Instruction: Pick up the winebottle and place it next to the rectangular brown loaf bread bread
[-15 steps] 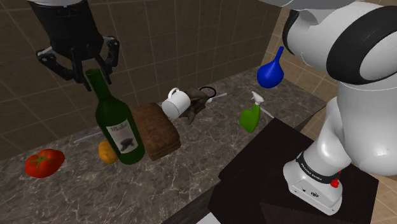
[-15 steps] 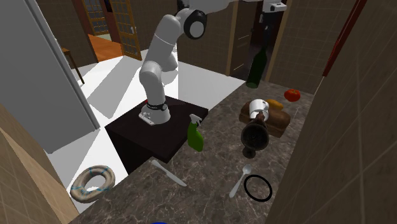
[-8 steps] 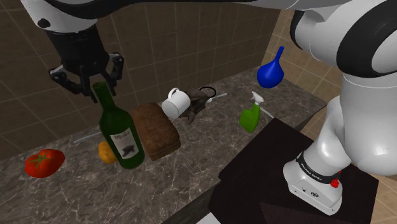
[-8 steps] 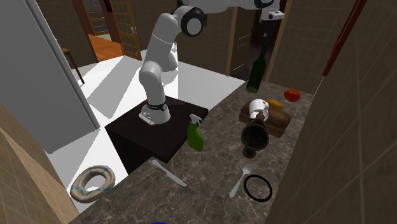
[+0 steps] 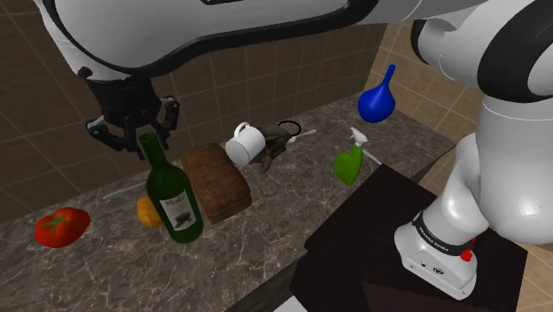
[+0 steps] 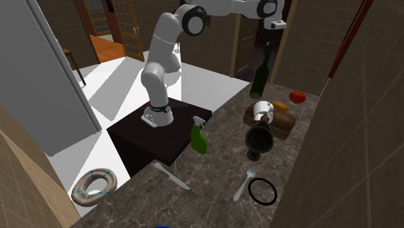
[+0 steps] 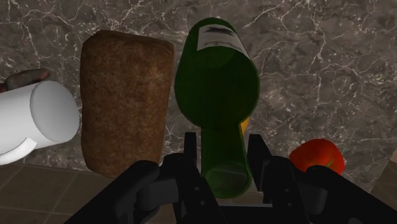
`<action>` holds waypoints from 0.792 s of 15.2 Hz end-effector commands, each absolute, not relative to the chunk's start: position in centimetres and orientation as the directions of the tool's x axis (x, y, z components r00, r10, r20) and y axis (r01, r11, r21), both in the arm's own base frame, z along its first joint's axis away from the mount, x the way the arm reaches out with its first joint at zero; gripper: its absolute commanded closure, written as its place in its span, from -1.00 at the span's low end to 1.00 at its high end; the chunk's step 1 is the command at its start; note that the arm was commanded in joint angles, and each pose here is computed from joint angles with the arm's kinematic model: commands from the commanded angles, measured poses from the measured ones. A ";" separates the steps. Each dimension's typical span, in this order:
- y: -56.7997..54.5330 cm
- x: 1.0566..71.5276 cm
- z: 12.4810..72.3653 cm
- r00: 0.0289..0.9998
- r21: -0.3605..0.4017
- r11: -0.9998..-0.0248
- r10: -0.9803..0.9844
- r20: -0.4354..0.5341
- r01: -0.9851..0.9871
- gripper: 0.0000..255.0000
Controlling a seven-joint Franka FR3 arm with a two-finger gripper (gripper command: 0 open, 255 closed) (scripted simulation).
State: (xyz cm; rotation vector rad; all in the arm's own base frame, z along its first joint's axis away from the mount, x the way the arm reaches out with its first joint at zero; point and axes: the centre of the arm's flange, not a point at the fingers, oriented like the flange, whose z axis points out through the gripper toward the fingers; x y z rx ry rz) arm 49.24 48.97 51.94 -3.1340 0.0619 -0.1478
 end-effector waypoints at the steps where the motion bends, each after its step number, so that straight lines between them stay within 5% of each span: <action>1: 49.1 49.2 50.9 0.995 -0.006 -0.999 -0.040 0.095 -0.039 1.00; 12: 49.1 49.2 45.0 0.995 -0.006 -0.999 -0.040 0.095 -0.039 1.00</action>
